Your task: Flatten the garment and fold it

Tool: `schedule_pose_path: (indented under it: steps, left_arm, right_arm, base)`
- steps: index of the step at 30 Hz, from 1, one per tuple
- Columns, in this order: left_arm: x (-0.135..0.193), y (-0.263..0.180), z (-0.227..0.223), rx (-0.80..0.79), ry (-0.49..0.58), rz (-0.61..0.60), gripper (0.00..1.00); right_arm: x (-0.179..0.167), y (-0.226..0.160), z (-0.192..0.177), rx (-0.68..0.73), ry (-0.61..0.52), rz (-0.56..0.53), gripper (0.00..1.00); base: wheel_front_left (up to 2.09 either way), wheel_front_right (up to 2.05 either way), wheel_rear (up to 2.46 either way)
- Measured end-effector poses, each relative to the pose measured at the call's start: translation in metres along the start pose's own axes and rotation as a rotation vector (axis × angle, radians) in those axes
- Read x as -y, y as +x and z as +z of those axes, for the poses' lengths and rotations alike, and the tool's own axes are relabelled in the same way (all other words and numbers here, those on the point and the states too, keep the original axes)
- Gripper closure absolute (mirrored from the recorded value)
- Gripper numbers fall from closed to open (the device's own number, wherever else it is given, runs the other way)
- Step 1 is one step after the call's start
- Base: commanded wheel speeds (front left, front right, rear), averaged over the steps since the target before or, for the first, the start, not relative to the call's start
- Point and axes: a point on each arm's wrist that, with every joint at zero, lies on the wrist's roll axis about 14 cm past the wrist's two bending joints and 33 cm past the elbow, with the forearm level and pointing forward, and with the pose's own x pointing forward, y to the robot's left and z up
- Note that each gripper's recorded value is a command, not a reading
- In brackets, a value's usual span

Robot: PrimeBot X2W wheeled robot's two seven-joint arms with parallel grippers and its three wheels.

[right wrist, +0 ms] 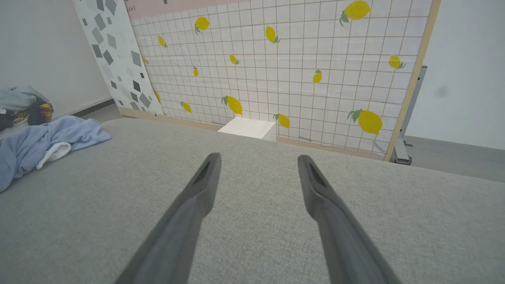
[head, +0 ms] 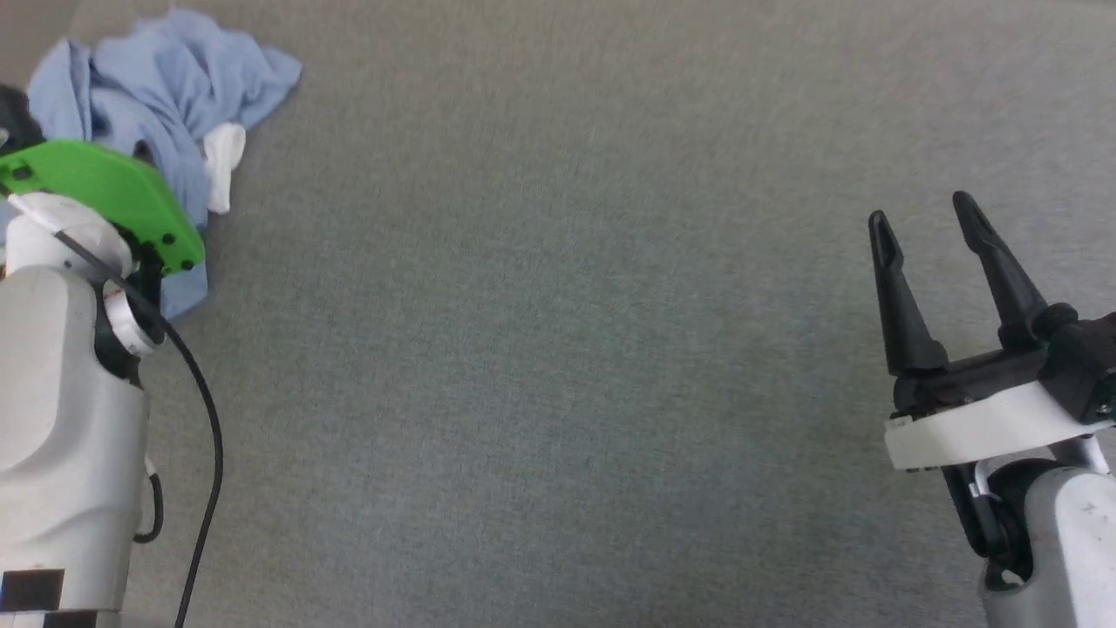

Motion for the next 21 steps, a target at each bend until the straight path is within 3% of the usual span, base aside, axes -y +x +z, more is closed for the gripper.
schedule_pose_path:
  steps: [5, 12, 14, 21]
  left_arm:
    - [-0.031, 0.021, -0.051, -0.123, -0.003, 0.134, 0.0]
    - [-0.037, 0.029, -0.109, -0.346, -0.056, 0.19, 0.0]
    - [-0.037, 0.029, -0.111, -0.37, -0.072, 0.19, 1.0]
    - [-0.048, 0.019, -0.09, -0.26, -0.018, 0.187, 1.0]
  right_arm:
    - [0.006, 0.011, -0.044, -0.092, 0.023, 0.013, 0.0]
    - [0.007, 0.018, -0.088, -0.168, 0.062, 0.023, 0.0]
    - [0.007, 0.019, -0.094, -0.179, 0.071, 0.026, 0.0]
    - [-0.004, 0.021, -0.091, -0.16, 0.101, 0.034, 0.0]
  base:
    - [0.0, 0.0, 0.0]
    - [0.0, 0.0, 0.0]
    - [0.0, 0.0, 0.0]
    - [0.0, 0.0, 0.0]
